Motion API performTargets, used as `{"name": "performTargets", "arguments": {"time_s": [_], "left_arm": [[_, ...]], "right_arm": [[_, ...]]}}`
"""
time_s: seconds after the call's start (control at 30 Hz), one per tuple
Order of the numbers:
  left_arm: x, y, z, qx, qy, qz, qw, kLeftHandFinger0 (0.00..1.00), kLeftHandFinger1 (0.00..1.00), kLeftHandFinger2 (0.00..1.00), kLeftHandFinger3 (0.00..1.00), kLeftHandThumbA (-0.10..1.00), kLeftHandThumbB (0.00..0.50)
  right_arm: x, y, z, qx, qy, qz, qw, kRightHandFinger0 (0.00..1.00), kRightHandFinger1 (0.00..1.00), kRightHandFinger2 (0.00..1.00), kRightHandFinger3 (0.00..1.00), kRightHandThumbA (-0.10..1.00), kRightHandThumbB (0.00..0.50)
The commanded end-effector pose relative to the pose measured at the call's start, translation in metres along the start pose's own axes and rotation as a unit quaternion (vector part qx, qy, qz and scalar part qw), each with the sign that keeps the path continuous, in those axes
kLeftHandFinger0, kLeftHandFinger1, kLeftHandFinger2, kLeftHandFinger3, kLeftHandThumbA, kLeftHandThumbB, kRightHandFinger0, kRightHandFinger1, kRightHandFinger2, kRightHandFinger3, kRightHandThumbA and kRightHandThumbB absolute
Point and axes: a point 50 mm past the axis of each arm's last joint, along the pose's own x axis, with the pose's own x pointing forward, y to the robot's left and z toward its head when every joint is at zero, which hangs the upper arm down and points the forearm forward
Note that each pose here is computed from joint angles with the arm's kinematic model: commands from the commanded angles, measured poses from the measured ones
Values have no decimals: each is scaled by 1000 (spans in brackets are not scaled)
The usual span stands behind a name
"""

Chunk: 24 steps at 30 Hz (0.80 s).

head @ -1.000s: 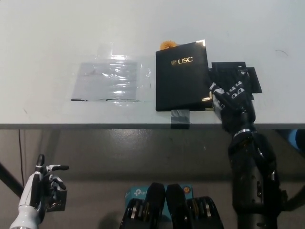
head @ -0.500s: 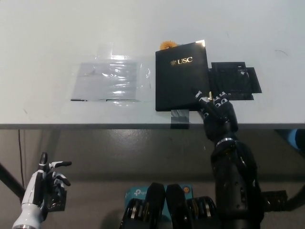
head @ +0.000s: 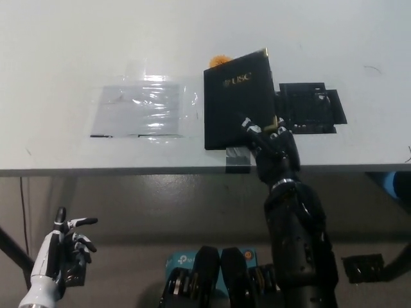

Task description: The robot uses its right hand to push the cover of the diary kept in the middle of the desk towards the left to open it

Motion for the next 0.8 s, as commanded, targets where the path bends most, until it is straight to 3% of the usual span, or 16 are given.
{"name": "performTargets", "arguments": {"time_s": [0.0,0.1,0.3,0.43,0.53,0.77], "left_arm": [[4,-1,9,10,-20,-10,1000,98,176,237,547,1000,500],[4,-2,12,8,-22,-13,1000,99,201,264,552,1000,481],[10,-1,17,15,-24,-20,999,99,209,267,546,1000,500],[10,-2,19,25,-26,-25,999,175,269,292,536,1000,500],[11,-2,19,26,-27,-31,999,220,287,291,517,1000,500],[12,-2,24,40,-28,-37,998,223,256,253,487,1000,500]], "right_arm": [[6,63,18,-12,-29,62,998,1000,1000,1000,1000,943,229],[9,84,26,-42,-42,89,994,1000,1000,1000,1000,950,238],[11,98,29,-115,-46,113,986,1000,1000,1000,1000,982,223],[12,107,22,-194,-33,145,970,1000,1000,1000,1000,1000,210],[11,101,17,-243,-28,159,956,1000,1000,1000,1000,1000,208],[12,67,-11,-327,-3,147,934,1000,1000,1000,1000,974,204]]}}
